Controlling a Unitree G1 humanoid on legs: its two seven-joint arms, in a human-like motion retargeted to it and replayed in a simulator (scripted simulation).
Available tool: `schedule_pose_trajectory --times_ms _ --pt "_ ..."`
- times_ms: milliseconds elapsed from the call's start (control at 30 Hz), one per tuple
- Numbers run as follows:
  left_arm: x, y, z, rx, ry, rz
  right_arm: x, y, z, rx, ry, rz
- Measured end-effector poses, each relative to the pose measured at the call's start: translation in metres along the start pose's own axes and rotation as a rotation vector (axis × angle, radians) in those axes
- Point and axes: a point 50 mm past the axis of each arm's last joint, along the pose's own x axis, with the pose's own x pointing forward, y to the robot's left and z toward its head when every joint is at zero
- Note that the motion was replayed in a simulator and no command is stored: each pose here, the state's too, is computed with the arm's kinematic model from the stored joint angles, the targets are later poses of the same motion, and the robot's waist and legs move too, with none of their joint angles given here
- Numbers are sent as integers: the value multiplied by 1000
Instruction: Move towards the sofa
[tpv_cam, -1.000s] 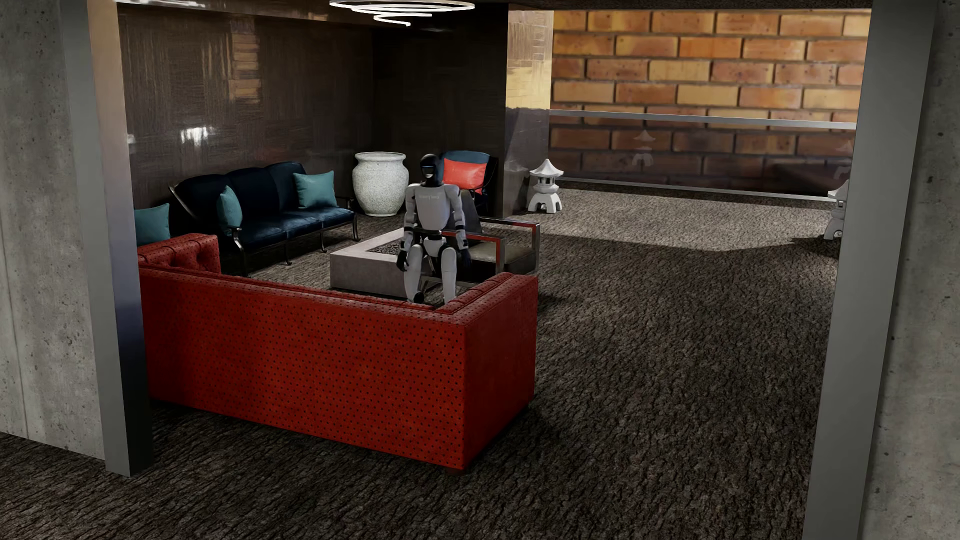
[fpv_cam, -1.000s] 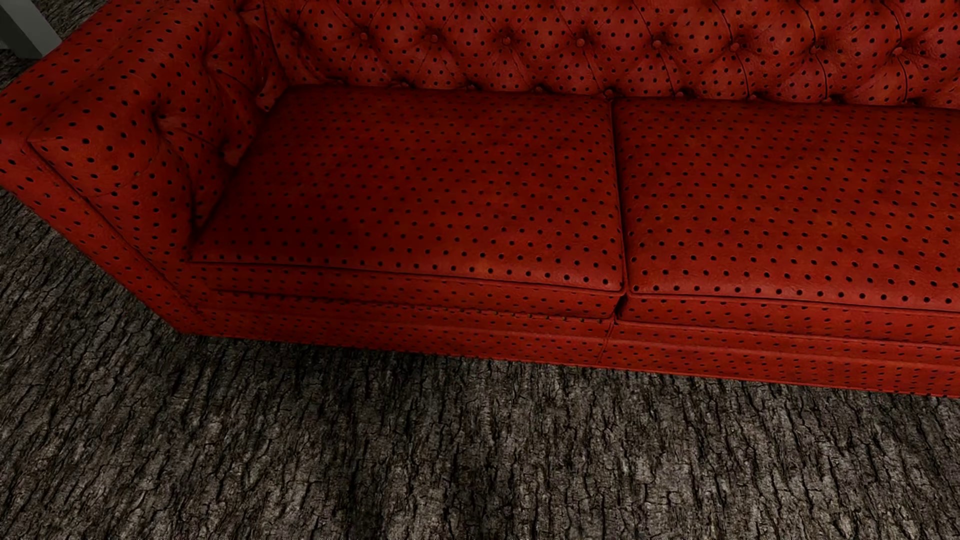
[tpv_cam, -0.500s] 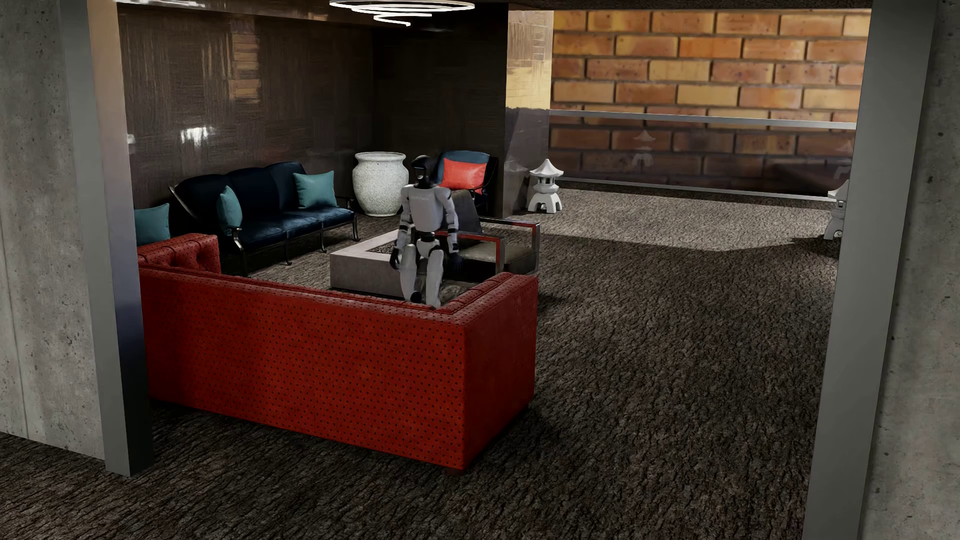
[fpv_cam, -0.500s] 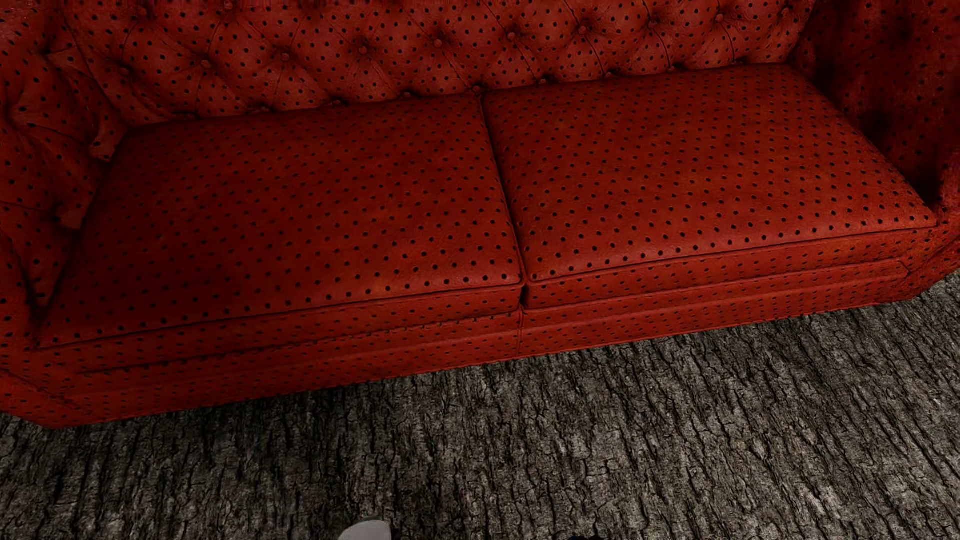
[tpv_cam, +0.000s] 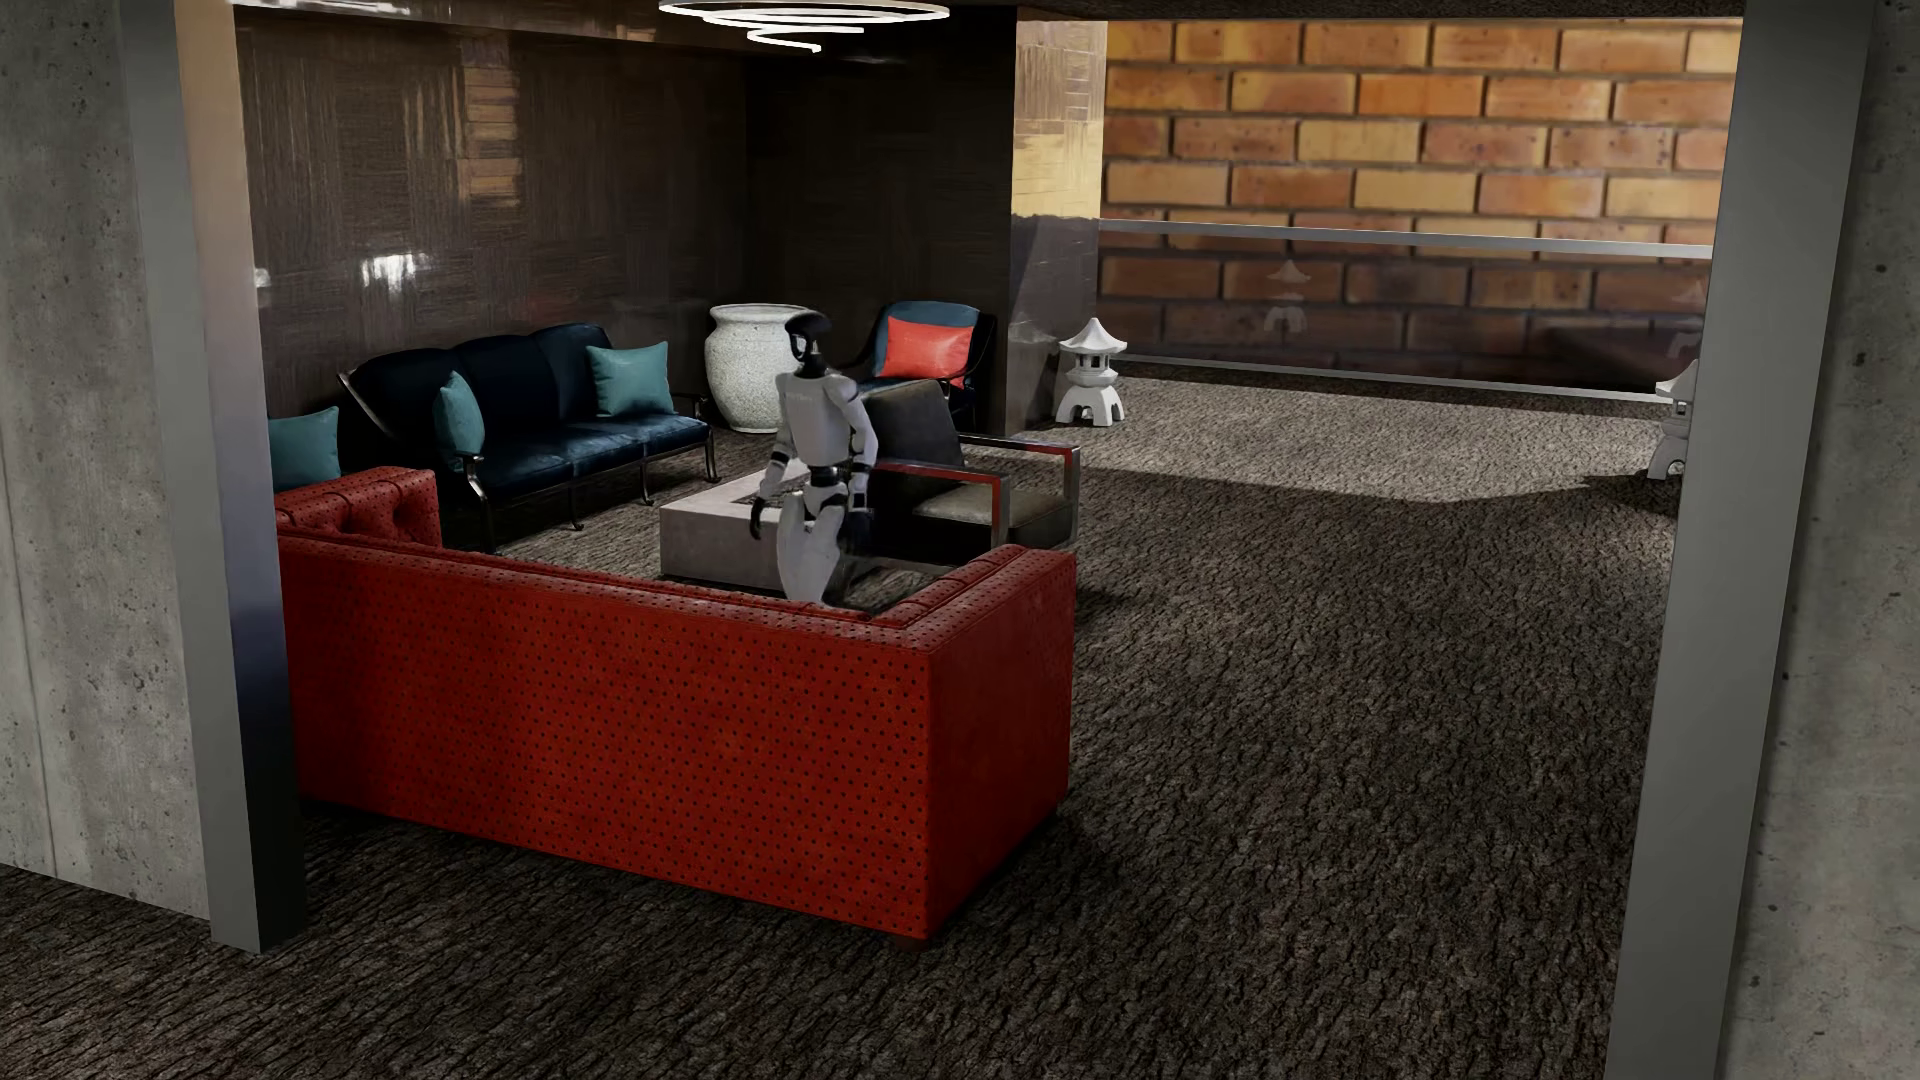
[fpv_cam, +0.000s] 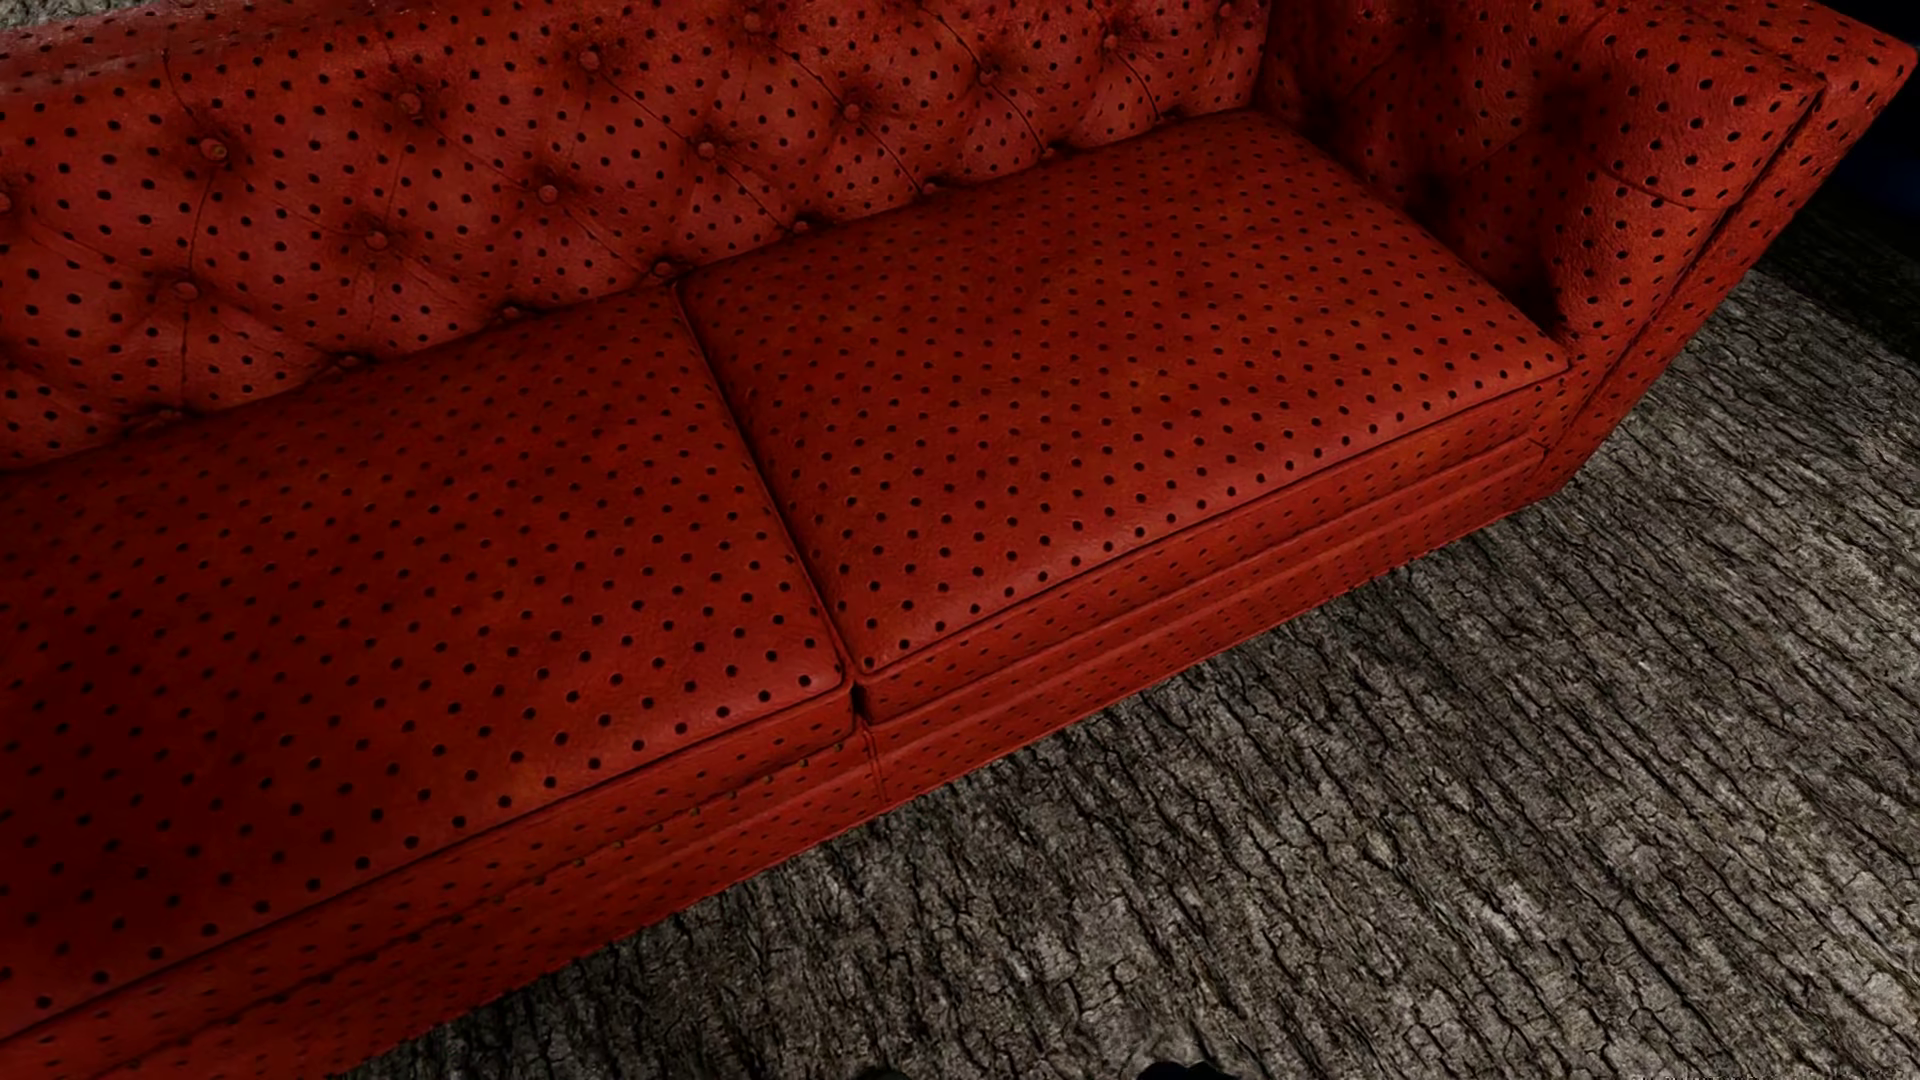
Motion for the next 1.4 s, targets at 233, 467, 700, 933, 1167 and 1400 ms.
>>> schedule_pose_trajectory --times_ms 233,467,700,933,1167,1400 --pt "0 19 54 -52 -222 100 -9 20 -57 57 188 57" --pt "1 16 57 2 -242 71 -11 32 -47 82 154 96" --pt "5 6 22 3 -69 20 -3 12 -10 41 42 29" --pt "2 3 8 -102 -18 22 8 -33 -5 -56 31 -57" --pt "3 11 -16 -30 49 9 13 -69 10 -151 3 -157" --pt "4 11 -6 27 4 -17 6 -53 34 -90 -143 -163"
